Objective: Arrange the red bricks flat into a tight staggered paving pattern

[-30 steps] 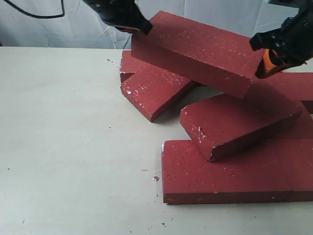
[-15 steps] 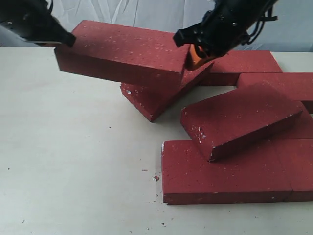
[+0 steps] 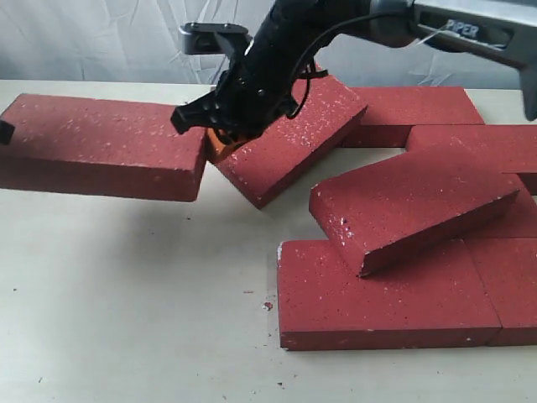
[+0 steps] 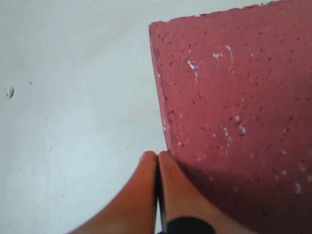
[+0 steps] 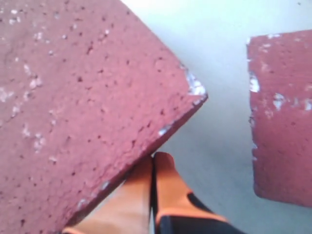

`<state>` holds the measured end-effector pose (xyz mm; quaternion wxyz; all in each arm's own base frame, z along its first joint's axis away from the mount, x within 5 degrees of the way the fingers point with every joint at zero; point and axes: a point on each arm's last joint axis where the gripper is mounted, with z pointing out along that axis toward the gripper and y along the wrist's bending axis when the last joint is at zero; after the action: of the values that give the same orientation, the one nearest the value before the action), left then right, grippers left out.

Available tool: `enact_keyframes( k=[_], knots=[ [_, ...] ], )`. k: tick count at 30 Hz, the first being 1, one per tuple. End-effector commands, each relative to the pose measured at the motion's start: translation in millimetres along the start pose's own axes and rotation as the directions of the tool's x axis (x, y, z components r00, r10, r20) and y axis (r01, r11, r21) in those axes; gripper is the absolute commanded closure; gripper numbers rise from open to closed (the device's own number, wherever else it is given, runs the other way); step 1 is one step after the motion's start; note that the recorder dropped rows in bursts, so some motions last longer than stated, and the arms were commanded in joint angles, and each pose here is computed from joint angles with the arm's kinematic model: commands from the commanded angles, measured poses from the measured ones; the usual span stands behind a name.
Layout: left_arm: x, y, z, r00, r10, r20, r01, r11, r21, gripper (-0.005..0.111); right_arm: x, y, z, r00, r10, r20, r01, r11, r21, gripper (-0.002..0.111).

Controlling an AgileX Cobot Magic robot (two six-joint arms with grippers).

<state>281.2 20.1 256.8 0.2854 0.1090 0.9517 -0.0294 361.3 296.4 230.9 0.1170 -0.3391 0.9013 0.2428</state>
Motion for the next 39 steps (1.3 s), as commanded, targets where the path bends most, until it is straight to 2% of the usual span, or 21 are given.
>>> enact_keyframes(
  k=[1, 5, 11, 17, 24, 31, 37, 39],
  knots=[
    [24, 2.7, 12, 0.994, -0.11, -0.026, 0.11, 0.994, 0.015, 0.107, -13, 31, 24, 0.995, 0.03, 0.092, -0.02, 0.994, -0.109, 0.109],
    [41, 11.5, 19, 0.992, -0.124, -0.022, 0.123, 0.991, -0.047, 0.107, -10, 32, 43, 0.997, 0.03, 0.071, -0.022, 0.994, -0.108, 0.109],
    [58, 15.1, 28, 0.997, -0.074, -0.034, 0.07, 0.992, -0.109, 0.107, -3, 26, 66, 0.999, 0.042, 0.009, -0.041, 0.993, -0.11, 0.109],
    [66, 17.8, 32, 1.0, -0.002, -0.028, -0.003, 0.987, -0.162, 0.107, 3, 22, 77, 0.998, 0.038, -0.044, -0.043, 0.994, -0.105, 0.109],
    [66, 20.0, 33, 0.998, 0.053, -0.044, -0.06, 0.982, -0.18, 0.107, 8, 18, 77, 0.996, 0.003, -0.09, -0.01, 0.997, -0.073, 0.109],
    [67, 21.0, 36, 0.999, 0.012, -0.045, -0.02, 0.983, -0.183, 0.107, 13, 7, 76, 0.99, -0.009, -0.143, 0.014, 0.999, 0.037, 0.109],
    [61, 23.1, 36, 1.0, -0.008, 0.009, 0.009, 0.978, -0.207, 0.107, 12, 8, 74, 0.99, -0.011, -0.143, 0.017, 0.999, 0.04, 0.109],
    [56, 23.0, 34, 0.996, -0.077, 0.048, 0.085, 0.978, -0.192, 0.107, 10, 10, 68, 0.99, -0.033, -0.135, 0.039, 0.998, 0.048, 0.109]
  ],
)
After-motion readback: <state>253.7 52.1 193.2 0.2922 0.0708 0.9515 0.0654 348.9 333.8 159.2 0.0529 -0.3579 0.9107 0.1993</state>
